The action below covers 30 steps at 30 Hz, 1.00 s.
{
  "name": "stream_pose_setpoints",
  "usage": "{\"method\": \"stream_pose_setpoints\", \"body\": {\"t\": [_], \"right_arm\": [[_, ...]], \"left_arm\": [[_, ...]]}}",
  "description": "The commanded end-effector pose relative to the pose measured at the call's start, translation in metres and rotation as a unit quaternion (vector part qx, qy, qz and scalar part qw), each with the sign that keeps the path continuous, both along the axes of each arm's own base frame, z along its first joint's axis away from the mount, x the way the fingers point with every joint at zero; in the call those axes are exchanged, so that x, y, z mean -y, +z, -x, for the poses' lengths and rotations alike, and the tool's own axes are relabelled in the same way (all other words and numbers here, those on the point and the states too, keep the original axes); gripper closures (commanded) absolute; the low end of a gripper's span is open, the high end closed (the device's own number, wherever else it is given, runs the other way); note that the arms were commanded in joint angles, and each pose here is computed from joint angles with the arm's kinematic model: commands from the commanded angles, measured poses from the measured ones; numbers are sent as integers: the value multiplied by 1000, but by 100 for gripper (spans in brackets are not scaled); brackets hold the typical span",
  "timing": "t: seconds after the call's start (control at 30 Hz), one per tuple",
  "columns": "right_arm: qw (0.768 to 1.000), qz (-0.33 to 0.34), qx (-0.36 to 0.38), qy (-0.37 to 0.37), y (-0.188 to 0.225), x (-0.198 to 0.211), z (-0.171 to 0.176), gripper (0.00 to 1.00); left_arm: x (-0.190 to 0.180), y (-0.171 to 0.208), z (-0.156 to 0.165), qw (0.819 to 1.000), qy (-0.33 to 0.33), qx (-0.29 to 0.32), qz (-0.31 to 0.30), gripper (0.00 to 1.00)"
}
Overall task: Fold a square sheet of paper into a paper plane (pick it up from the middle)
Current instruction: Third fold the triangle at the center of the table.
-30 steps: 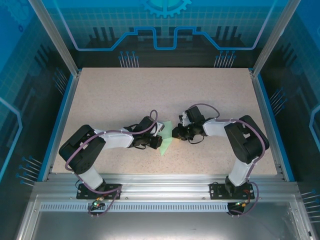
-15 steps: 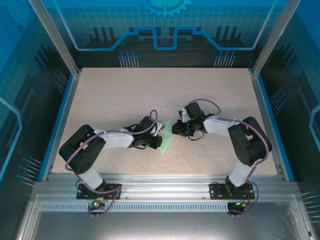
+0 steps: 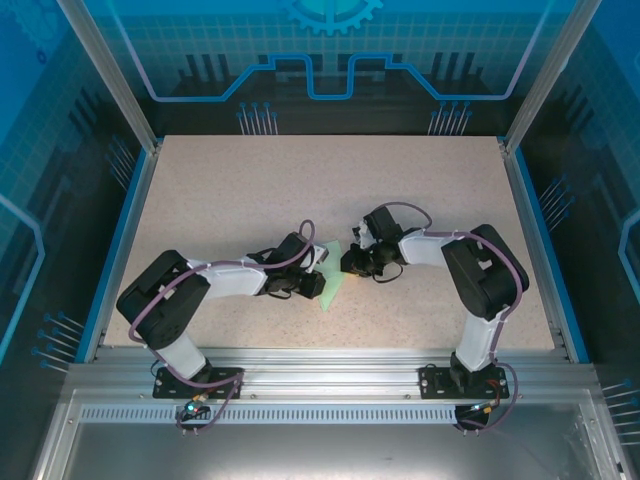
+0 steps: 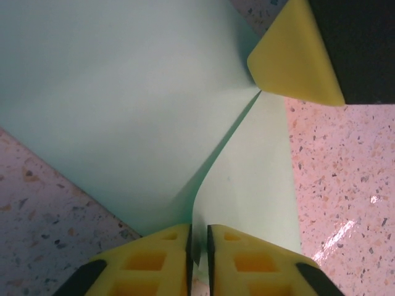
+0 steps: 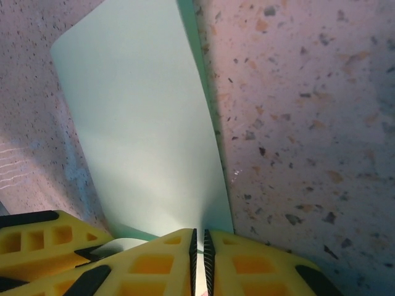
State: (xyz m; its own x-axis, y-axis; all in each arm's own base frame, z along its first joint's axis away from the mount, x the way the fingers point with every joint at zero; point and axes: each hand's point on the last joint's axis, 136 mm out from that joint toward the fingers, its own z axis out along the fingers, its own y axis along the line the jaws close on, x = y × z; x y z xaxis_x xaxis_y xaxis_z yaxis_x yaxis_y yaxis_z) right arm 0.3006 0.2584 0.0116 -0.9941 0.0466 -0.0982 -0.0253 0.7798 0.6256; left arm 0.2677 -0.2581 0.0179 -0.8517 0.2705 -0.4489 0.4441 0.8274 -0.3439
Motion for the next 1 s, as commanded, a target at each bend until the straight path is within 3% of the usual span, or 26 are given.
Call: {"method": "stream_pose_setpoints", "body": {"t": [0.0, 0.1, 0.2, 0.37, 0.5, 0.73, 0.97], "right_arm": [[999, 39, -16, 3, -17, 8, 7, 86], [999, 39, -17, 6, -16, 7, 8, 86], [999, 36, -16, 10, -15, 4, 9, 86], [999, 33, -14, 7, -12, 3, 8, 86], [999, 30, -10, 6, -8, 2, 6, 85], [999, 29, -11, 6, -9, 2, 7, 85], [1000, 10, 6, 16, 5, -3, 5, 84]], "left_arm": [[-5, 17, 2, 1000, 14, -3, 8, 73], [-11, 38, -1, 999, 39, 18, 14, 56], [-17, 57, -3, 997, 71, 29, 25, 53], [-1, 77, 7, 993, 70, 3, 96, 66], [20, 77, 14, 989, 49, -27, 138, 70], [25, 36, -5, 991, 77, -52, 94, 81], [-4, -7, -13, 989, 137, -59, 11, 89]]}}
